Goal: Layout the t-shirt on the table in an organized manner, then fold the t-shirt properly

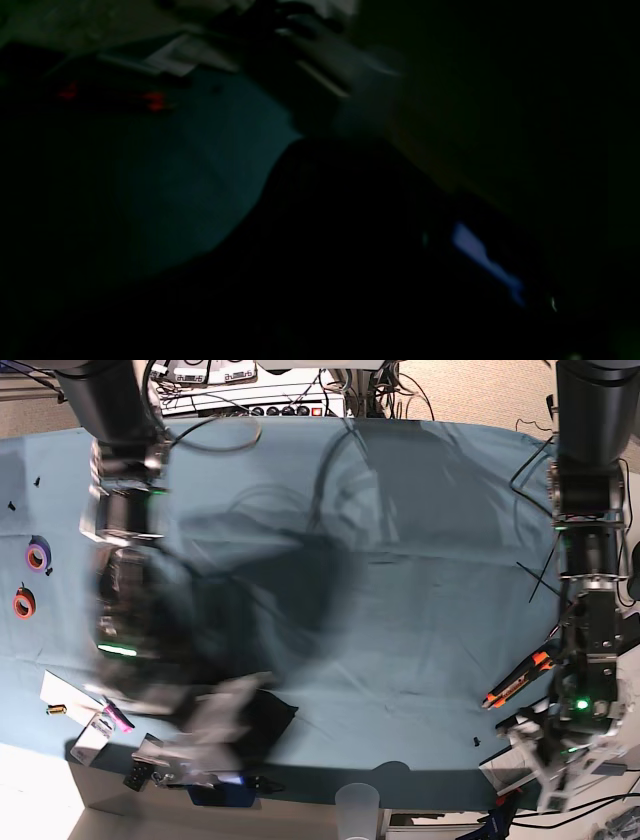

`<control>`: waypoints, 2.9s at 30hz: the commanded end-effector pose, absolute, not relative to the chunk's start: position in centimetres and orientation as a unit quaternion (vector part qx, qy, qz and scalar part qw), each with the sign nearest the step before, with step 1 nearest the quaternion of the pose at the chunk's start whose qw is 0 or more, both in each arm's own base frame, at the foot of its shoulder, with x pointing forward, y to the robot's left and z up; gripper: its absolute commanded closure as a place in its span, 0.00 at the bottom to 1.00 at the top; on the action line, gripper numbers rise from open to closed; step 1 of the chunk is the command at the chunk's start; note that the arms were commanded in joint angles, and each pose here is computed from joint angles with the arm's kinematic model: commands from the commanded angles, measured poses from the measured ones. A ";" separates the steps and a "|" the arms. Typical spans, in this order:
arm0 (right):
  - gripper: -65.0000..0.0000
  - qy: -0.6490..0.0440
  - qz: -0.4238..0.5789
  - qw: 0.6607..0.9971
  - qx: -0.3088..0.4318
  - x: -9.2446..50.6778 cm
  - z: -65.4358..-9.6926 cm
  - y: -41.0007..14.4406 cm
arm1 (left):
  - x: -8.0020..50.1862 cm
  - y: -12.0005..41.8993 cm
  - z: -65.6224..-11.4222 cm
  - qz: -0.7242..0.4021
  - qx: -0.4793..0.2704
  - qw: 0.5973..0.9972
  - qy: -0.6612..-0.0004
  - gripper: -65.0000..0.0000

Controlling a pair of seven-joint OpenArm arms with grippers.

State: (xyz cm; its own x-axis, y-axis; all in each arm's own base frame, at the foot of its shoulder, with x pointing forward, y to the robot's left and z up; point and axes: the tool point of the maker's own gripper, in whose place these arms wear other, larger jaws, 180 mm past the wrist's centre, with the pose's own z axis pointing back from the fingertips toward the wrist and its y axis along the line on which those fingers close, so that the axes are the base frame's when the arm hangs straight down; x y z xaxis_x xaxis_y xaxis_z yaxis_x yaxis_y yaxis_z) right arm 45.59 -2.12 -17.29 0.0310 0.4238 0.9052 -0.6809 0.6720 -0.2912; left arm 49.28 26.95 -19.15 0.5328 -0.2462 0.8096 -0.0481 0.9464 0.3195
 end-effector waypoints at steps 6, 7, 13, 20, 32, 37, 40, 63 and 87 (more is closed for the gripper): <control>1.00 -0.634 0.385 0.656 0.137 45.6 -12.5 3.8 | 48.3 33.7 -14.3 -0.042 0.235 0.834 -0.498 1.00; 1.00 -0.636 0.385 0.654 0.139 45.5 -12.4 4.4 | 47.9 34.6 -14.0 -0.040 0.245 0.833 -0.495 1.00; 0.80 -0.627 0.424 0.634 0.156 44.3 -12.4 6.7 | 46.5 38.1 -12.5 -0.034 0.277 0.828 -0.485 1.00; 0.60 -0.626 0.421 0.636 0.163 44.2 -12.3 6.7 | 46.3 38.6 -12.4 -0.033 0.284 0.828 -0.483 1.00; 0.60 -0.594 0.254 0.762 0.051 48.8 -14.0 -6.7 | 47.7 28.3 -18.1 -0.106 0.070 0.867 -0.482 1.00; 0.60 -0.579 0.139 0.803 0.007 48.6 -14.4 -17.8 | 48.1 18.9 -20.9 -0.151 -0.055 0.862 -0.482 1.00; 0.60 -0.569 0.100 0.817 -0.001 47.3 -15.4 -22.4 | 48.2 14.3 -21.3 -0.157 -0.104 0.854 -0.485 1.00; 0.60 -0.530 -0.101 0.832 -0.132 34.6 -17.2 -44.6 | 38.3 -12.6 -29.7 -0.462 -0.112 0.757 -0.448 1.00; 0.60 -0.535 -0.096 0.829 -0.130 34.3 -16.0 -45.1 | 34.9 -16.5 -35.3 -0.636 0.080 0.605 -0.473 0.54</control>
State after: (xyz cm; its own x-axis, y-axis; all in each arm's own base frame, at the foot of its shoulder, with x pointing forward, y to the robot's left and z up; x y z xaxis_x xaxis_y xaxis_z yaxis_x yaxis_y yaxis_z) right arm 34.07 -44.44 -18.54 0.4616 -0.0533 0.8855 0.2885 0.9529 -0.0930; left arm 34.06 -15.39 -37.41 -0.2230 -0.8655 0.4485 0.7257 0.1598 0.6692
